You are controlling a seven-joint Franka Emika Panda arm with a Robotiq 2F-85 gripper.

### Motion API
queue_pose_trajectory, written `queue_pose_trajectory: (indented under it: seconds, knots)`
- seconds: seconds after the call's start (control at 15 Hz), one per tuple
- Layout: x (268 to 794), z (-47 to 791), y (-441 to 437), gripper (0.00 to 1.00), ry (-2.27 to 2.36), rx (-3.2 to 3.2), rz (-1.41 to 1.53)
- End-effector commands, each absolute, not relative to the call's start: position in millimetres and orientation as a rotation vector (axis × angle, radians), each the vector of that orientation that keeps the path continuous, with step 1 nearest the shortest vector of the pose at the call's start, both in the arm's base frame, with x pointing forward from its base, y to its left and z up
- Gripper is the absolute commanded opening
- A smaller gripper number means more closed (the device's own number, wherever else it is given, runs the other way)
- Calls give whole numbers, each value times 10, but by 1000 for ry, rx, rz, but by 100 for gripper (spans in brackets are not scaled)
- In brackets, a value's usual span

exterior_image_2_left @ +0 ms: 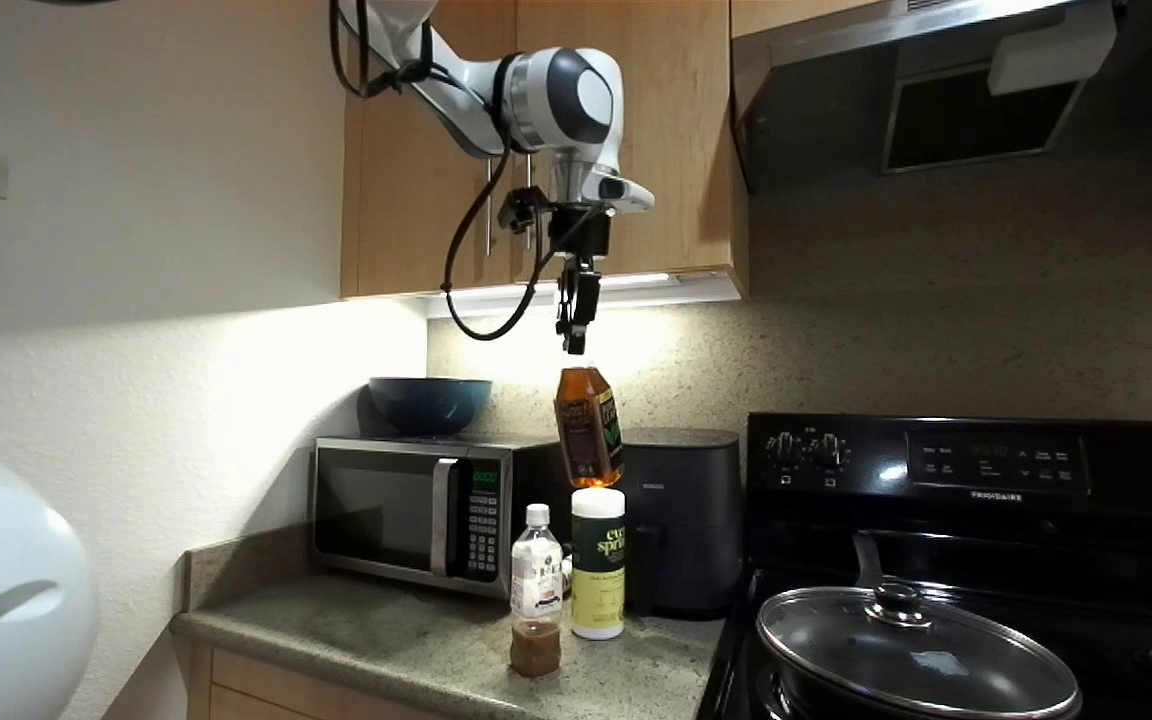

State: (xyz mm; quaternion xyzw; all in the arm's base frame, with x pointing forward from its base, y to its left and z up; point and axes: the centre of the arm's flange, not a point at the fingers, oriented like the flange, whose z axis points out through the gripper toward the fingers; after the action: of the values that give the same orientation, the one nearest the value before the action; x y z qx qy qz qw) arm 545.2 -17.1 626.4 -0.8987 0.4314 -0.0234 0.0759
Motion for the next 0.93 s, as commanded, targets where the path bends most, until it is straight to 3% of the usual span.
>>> queue_pose_trajectory:
  seconds: [0.0,0.33,0.4,0.73,0.8,0.87]
  knots:
    - [5335,6066,-383,18,1330,-2564,-87]
    - [5410,5715,-433,18,1450,-2520,-119]
    - [5512,5729,-500,43,1406,-2559,-66]
    - [5512,5617,-467,43,1415,-2558,-60]
    - [5512,5618,-467,18,1415,-2558,-61]
    - [5538,5576,-485,18,1423,-2554,-33]
